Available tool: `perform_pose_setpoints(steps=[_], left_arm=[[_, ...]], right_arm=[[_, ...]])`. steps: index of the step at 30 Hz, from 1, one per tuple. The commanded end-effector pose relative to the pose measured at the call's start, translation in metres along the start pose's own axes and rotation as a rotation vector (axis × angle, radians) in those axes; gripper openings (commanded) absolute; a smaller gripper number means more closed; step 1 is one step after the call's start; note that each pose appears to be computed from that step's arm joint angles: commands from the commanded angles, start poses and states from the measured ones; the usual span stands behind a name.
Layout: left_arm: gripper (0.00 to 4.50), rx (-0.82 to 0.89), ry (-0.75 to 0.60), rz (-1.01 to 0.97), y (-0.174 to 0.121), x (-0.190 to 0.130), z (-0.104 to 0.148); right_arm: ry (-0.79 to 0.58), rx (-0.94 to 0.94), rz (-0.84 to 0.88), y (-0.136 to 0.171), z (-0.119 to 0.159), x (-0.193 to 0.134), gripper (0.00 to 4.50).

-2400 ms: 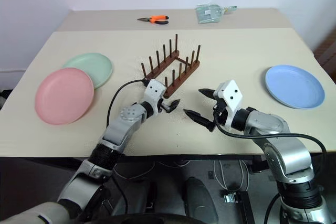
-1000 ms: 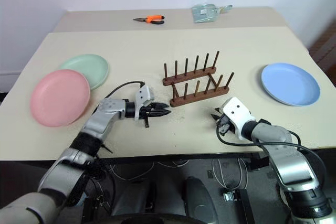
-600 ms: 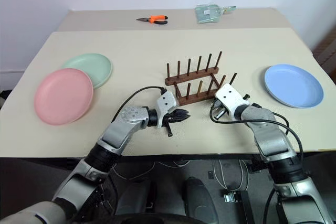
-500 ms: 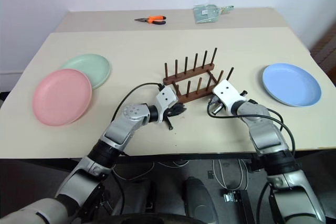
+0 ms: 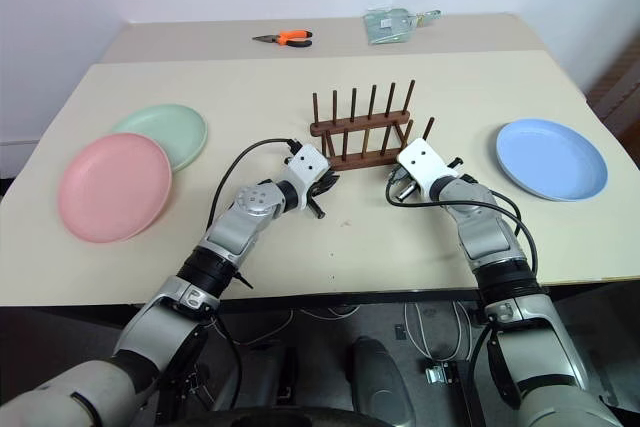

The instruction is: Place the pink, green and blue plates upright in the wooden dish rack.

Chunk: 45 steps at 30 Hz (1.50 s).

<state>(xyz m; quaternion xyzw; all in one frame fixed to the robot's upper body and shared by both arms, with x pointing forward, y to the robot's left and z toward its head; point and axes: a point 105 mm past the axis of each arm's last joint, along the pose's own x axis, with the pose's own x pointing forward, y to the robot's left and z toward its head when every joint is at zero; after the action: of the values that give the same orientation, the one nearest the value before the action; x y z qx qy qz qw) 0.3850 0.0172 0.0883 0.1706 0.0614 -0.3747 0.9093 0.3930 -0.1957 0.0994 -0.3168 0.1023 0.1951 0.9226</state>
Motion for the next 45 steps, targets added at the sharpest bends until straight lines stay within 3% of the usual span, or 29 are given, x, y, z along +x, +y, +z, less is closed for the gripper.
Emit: perform_pose_setpoints(steps=[1, 2, 4, 5, 8, 11, 13, 15, 17, 23, 31, 34, 40, 41, 45], left_arm=[[0.57, 0.016, -0.011, 0.038, 0.010, -0.021, -0.007], [0.57, 0.012, -0.024, 0.054, 0.012, -0.028, -0.005], [0.57, -0.044, -0.089, 0.076, 0.021, -0.049, 0.007], [0.81, -0.079, -0.138, 0.083, 0.026, -0.062, 0.017], [1.85, -0.177, -0.258, 0.196, 0.055, -0.108, 0.042], [3.26, -0.212, -0.277, 0.508, 0.104, -0.157, 0.043], [4.25, -0.189, -0.250, 0.783, 0.134, -0.194, 0.036], [4.25, -0.311, -0.270, 1.089, 0.158, -0.239, 0.025], [4.25, -0.440, -0.255, 1.258, 0.159, -0.266, 0.005], [4.25, -0.674, -0.104, 1.444, 0.126, -0.296, -0.051], [4.25, -0.959, -0.034, 1.468, 0.109, -0.293, -0.089], [3.43, -1.018, -0.038, 1.415, 0.116, -0.286, -0.094], [0.39, -1.133, -0.121, 1.384, 0.126, -0.276, -0.094], [0.04, -1.141, -0.134, 1.389, 0.126, -0.277, -0.094], [0.01, -1.018, -0.324, 1.301, 0.128, -0.266, -0.062]], right_arm=[[-0.098, -0.002, 0.026, 0.000, 0.019, -0.016, 0.05], [-0.123, 0.017, 0.054, 0.003, 0.024, -0.021, 0.05], [-0.200, 0.055, 0.133, 0.013, 0.041, -0.036, 0.88], [-0.240, 0.062, 0.177, 0.019, 0.051, -0.044, 1.29], [-0.329, 0.051, 0.304, 0.040, 0.075, -0.062, 2.77], [-0.359, 0.025, 0.377, 0.054, 0.087, -0.068, 4.17], [-0.367, 0.019, 0.411, 0.061, 0.091, -0.067, 4.22], [-0.373, 0.006, 0.443, 0.067, 0.093, -0.063, 4.22], [-0.378, -0.007, 0.461, 0.070, 0.094, -0.059, 4.22], [-0.395, -0.024, 0.499, 0.072, 0.099, -0.052, 4.22], [-0.385, -0.046, 0.511, 0.077, 0.094, -0.054, 4.22], [-0.388, -0.043, 0.503, 0.079, 0.095, -0.055, 4.22], [-0.387, -0.037, 0.480, 0.079, 0.093, -0.062, 4.22], [-0.388, -0.035, 0.478, 0.078, 0.092, -0.063, 4.22], [-0.420, 0.005, 0.498, 0.073, 0.098, -0.072, 4.36]])
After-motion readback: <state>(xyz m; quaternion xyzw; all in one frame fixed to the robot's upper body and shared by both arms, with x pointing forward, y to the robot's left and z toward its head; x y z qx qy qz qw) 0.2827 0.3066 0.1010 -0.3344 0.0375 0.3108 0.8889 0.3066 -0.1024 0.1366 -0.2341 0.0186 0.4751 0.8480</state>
